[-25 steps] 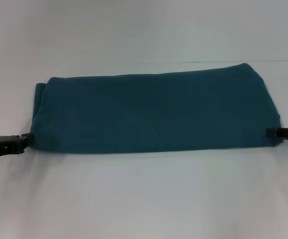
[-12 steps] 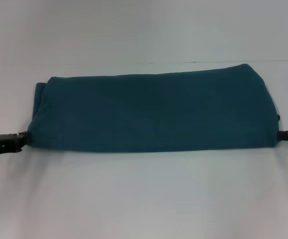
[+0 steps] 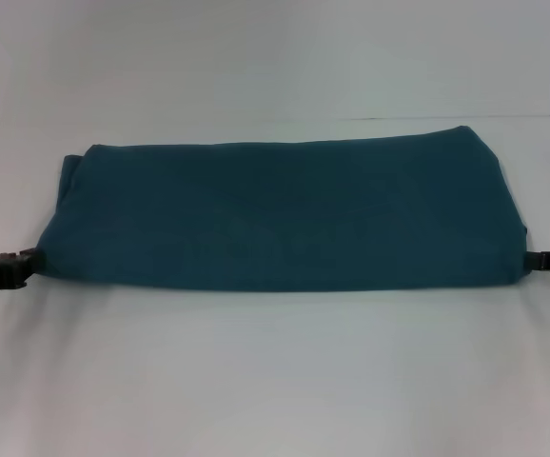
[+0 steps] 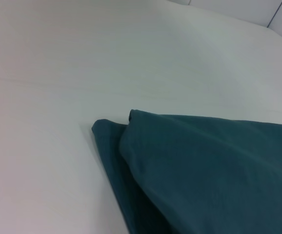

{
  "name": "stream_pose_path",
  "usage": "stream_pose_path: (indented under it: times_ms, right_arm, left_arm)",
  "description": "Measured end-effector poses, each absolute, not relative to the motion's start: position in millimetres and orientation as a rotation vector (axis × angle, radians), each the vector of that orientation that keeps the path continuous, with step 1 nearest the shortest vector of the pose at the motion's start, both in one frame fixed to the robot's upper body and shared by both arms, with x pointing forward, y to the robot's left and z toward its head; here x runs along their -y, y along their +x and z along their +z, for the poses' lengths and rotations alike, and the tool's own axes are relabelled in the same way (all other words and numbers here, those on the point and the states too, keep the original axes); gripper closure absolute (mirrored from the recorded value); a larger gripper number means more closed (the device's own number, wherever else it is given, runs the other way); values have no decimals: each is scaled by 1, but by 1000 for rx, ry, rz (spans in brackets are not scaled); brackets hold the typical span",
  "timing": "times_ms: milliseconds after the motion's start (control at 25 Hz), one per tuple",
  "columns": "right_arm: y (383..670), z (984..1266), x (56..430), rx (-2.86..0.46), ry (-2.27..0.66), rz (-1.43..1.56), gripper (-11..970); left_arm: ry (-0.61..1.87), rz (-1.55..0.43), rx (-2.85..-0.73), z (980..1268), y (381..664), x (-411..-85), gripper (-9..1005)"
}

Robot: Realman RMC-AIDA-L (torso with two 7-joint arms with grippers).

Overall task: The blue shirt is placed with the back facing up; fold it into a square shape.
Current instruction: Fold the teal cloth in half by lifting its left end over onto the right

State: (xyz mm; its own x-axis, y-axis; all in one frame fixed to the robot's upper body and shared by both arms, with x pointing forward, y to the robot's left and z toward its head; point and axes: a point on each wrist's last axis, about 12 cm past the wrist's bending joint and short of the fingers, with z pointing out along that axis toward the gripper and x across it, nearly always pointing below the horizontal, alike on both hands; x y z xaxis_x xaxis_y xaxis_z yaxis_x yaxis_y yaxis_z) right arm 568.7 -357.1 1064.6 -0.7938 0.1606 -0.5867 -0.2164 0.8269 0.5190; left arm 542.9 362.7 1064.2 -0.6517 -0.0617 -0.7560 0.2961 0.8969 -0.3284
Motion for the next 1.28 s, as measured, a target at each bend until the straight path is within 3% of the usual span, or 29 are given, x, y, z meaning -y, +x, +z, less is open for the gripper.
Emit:
stream_pose_path:
  times_ms: [960, 1280]
  right_arm:
    - [559, 1063, 365, -2312, 23, 812, 960]
    - [556, 1064, 363, -2301, 9, 853, 915]
  left_arm:
    - [96, -508, -2217, 1062, 534, -377, 931]
    - [93, -556, -2220, 1062, 528, -375, 903]
